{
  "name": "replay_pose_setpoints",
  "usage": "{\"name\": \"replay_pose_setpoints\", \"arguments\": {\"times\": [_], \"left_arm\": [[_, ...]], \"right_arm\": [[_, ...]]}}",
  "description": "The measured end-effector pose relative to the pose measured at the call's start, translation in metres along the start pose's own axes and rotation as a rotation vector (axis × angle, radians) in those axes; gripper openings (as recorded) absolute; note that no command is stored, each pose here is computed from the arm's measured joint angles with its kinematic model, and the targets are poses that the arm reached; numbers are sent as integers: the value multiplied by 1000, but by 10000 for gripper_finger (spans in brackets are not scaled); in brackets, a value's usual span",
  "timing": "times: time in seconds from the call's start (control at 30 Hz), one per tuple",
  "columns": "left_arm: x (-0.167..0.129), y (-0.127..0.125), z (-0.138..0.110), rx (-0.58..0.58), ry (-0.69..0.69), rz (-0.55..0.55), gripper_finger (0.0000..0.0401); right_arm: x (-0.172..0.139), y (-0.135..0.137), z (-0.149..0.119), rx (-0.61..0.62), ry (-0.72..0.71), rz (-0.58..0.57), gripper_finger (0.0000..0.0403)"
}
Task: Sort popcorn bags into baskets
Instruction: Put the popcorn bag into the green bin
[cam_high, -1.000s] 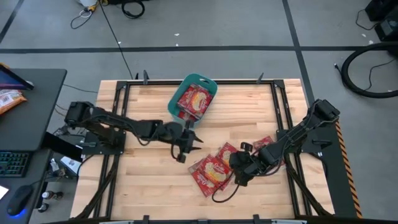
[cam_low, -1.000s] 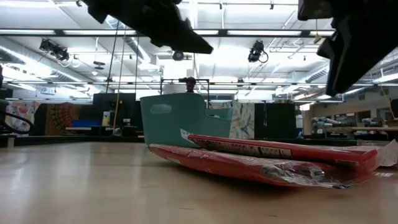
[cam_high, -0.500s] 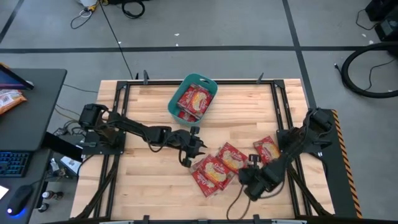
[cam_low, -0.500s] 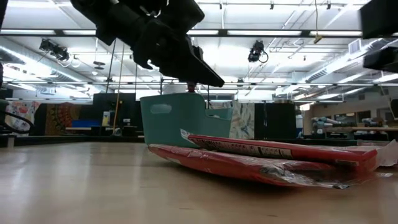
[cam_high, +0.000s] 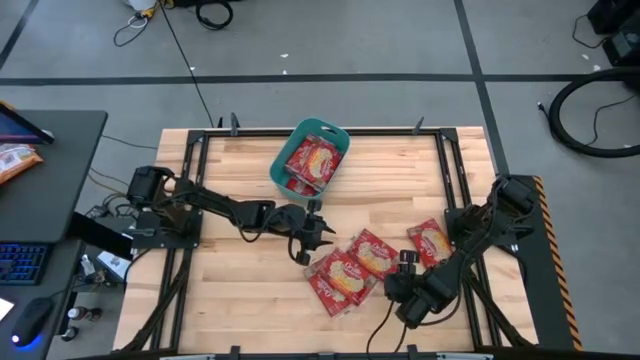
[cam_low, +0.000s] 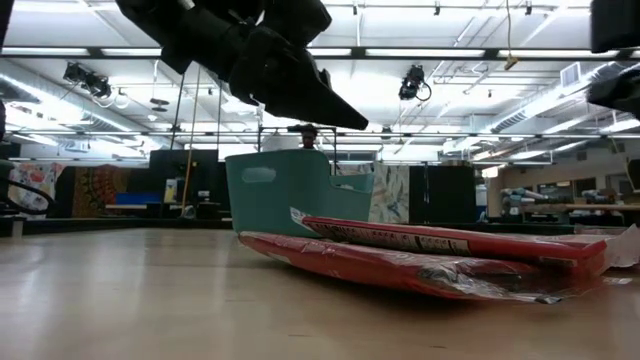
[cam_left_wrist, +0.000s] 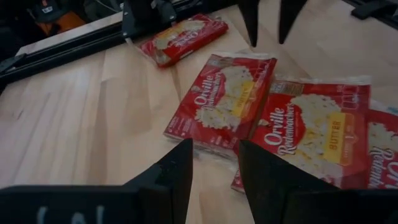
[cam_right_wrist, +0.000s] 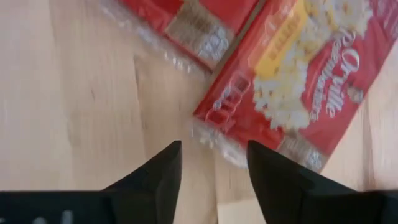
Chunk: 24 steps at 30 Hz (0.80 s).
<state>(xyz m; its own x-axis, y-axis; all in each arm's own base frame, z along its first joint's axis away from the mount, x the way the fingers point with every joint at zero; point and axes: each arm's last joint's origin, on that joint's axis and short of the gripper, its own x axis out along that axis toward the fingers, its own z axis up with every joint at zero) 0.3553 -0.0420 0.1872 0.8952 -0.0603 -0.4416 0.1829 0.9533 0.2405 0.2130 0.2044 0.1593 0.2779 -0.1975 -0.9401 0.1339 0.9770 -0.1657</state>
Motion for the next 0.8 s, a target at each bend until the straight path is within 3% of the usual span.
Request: {"name": "replay_pose_setpoints", "arguments": {"times": [0.17, 0.37, 0.63, 0.8], "left_arm": [[0, 3, -1, -3, 9, 6, 134], [0, 2, -1, -3, 9, 4, 134], [0, 1, -5, -2, 46, -6, 134], [0, 1, -5, -1, 47, -6, 134]], "right_arm": [[0, 5, 8, -18, -92, 28, 214], [-1, 10, 3, -78, -182, -35, 211], [32, 22, -7, -161, -90, -104, 210], [37, 22, -9, -177, -87, -149, 206]]}}
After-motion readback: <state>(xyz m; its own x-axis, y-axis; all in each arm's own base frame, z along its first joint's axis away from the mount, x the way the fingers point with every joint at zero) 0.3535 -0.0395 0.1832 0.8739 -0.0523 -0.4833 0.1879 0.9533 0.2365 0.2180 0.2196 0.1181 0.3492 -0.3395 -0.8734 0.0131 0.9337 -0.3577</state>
